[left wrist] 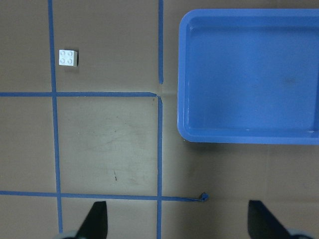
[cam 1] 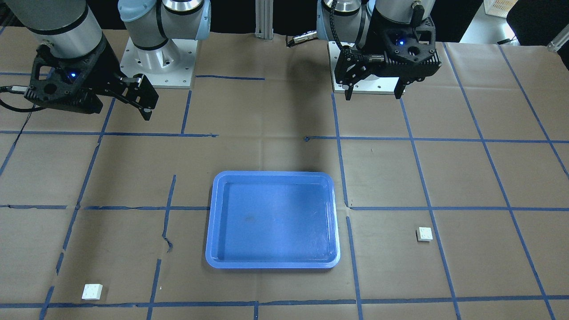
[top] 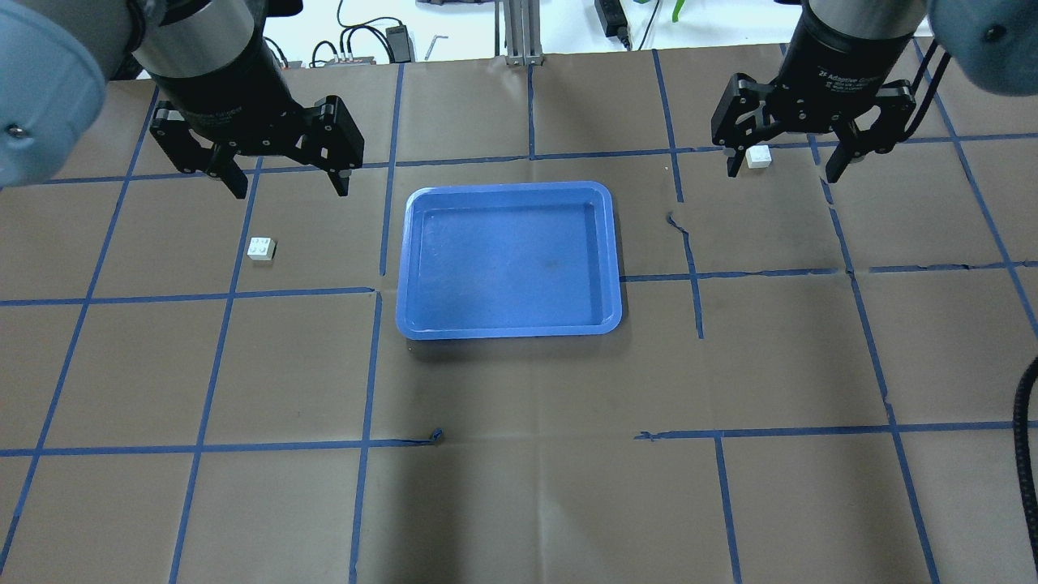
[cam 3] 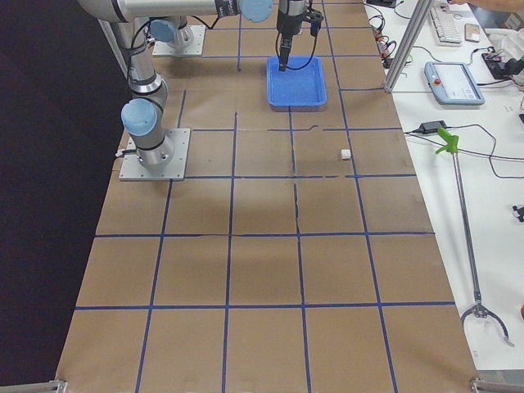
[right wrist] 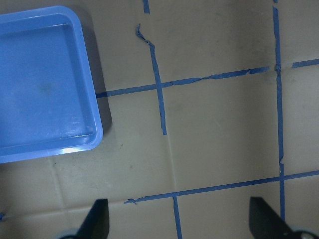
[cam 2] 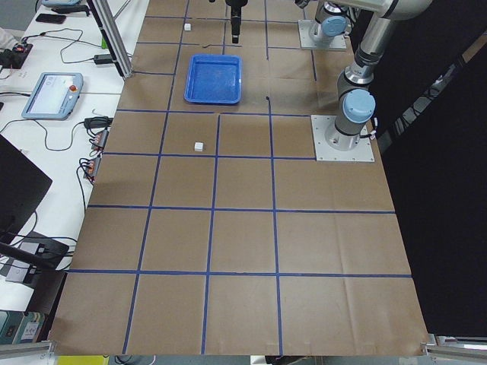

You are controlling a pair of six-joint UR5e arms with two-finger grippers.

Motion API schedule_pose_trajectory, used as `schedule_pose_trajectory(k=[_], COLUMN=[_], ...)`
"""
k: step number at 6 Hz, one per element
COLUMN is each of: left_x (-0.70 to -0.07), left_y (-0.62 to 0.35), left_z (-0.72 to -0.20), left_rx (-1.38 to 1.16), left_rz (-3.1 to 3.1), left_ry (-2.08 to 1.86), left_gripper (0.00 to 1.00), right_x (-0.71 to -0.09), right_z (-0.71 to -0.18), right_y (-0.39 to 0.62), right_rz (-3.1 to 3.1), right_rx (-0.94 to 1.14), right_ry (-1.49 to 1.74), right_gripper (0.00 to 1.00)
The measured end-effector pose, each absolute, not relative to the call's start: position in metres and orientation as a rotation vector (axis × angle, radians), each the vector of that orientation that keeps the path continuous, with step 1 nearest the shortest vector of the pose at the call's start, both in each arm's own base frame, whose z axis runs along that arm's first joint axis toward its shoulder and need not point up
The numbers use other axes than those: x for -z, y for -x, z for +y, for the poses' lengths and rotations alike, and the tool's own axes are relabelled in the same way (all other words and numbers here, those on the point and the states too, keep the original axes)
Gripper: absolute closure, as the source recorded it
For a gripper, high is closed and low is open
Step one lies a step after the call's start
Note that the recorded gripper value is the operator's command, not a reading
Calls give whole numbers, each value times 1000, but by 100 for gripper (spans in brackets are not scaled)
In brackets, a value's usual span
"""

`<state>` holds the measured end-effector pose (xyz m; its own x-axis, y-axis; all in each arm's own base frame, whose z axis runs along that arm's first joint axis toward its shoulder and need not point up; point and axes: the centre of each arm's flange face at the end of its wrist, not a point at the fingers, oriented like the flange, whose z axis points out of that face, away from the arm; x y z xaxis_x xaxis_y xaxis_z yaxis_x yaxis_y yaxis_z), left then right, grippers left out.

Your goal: Assemble white blocks and place on blue tray

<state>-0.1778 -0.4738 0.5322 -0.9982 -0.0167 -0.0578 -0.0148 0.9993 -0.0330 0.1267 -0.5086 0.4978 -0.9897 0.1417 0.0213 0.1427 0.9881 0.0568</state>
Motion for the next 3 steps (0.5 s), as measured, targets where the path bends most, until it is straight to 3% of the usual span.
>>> schedule_pose_trajectory(k=[3], left_x=[-538], left_y=[176], left_z=[-471], left_rx=[65], left_rz=[3077], left_ry=[28], left_gripper=[1], right_x=[-498], right_z=[-509], right_y=[-127], right_rz=[-3115], right_rx=[92], right_ry=[223], right_gripper=[0])
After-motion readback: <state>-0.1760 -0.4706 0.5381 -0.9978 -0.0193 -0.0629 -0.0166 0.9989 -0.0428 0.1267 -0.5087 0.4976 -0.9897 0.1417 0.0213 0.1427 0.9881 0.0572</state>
